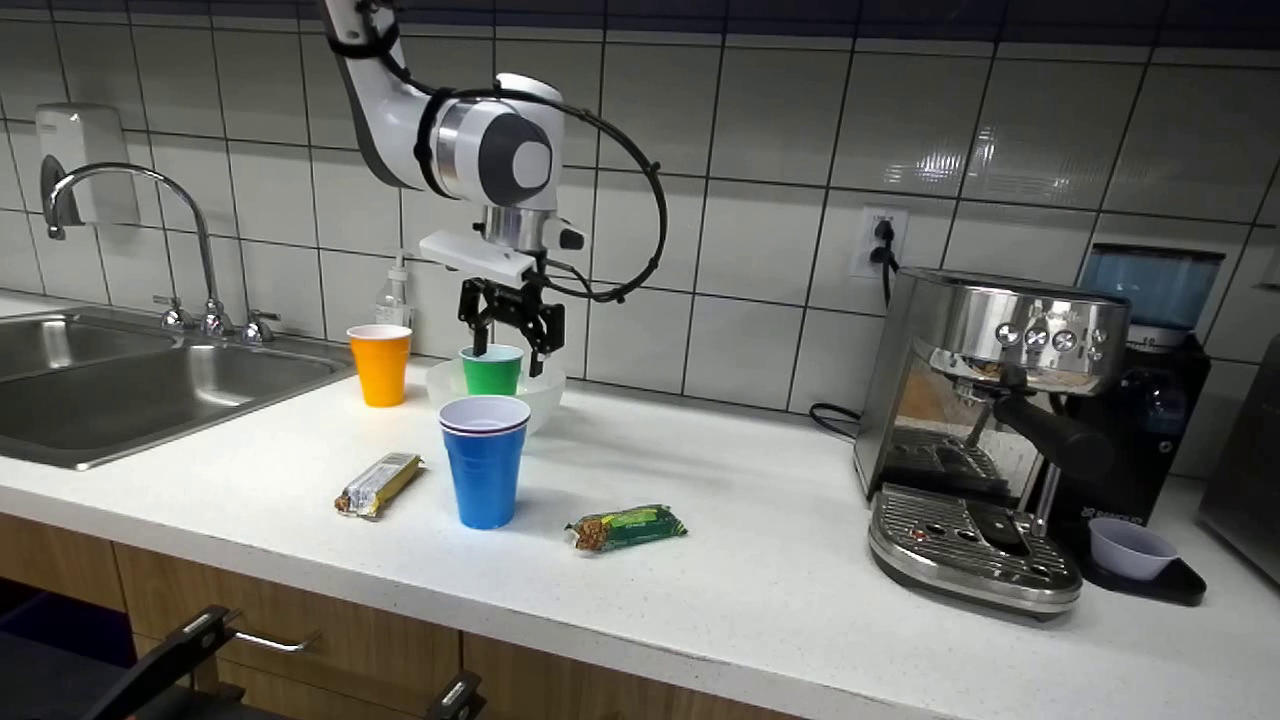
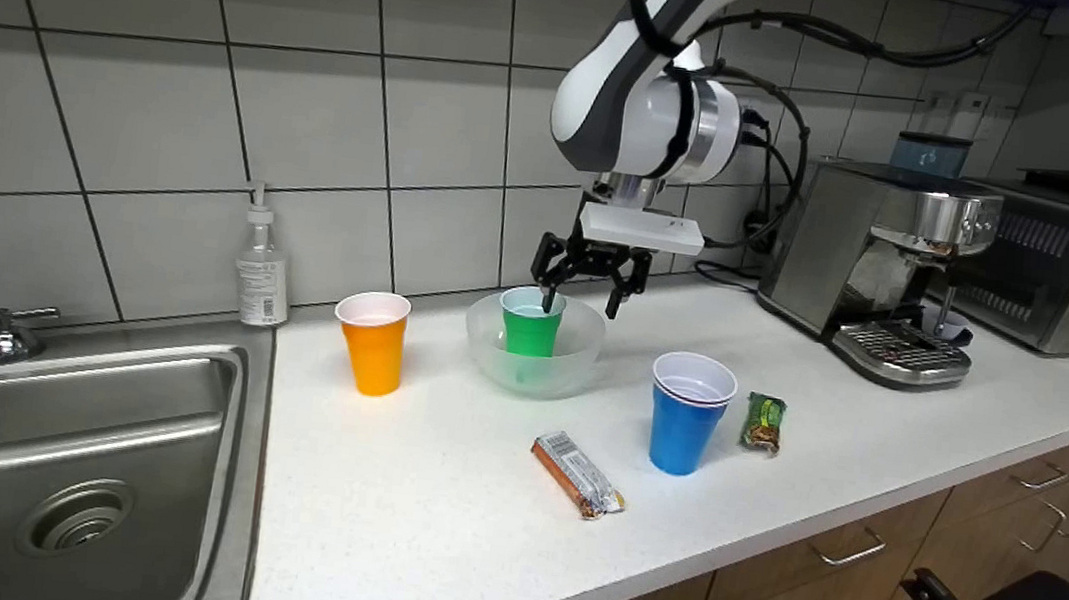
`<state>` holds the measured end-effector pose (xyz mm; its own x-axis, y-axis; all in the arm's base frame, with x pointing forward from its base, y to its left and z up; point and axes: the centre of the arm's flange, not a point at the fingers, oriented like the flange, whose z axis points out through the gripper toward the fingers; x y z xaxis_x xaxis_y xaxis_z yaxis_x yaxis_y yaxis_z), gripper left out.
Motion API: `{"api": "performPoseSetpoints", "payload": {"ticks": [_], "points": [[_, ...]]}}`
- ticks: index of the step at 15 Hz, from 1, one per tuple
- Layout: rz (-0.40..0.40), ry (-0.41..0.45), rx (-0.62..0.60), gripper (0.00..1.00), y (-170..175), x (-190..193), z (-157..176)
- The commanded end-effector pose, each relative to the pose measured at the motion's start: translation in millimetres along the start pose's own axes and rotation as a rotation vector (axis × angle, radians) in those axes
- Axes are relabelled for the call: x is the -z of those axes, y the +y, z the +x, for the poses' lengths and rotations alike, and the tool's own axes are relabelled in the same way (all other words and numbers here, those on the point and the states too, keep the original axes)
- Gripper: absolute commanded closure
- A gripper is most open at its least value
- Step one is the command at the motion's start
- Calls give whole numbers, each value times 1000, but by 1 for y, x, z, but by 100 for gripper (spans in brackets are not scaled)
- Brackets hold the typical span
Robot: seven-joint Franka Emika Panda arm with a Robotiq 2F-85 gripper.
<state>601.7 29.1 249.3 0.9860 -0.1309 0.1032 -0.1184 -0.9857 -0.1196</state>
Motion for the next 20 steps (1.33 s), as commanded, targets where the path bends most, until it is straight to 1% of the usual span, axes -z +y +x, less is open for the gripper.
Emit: {"api": "performPoseSetpoints", "payload": {"ticks": [1,11,20], "points": [[17,26,-56,0,-11,-2,14],[15,44,-139,0,-16,5,19],[0,46,-172,0,-23,-8,20]]}}
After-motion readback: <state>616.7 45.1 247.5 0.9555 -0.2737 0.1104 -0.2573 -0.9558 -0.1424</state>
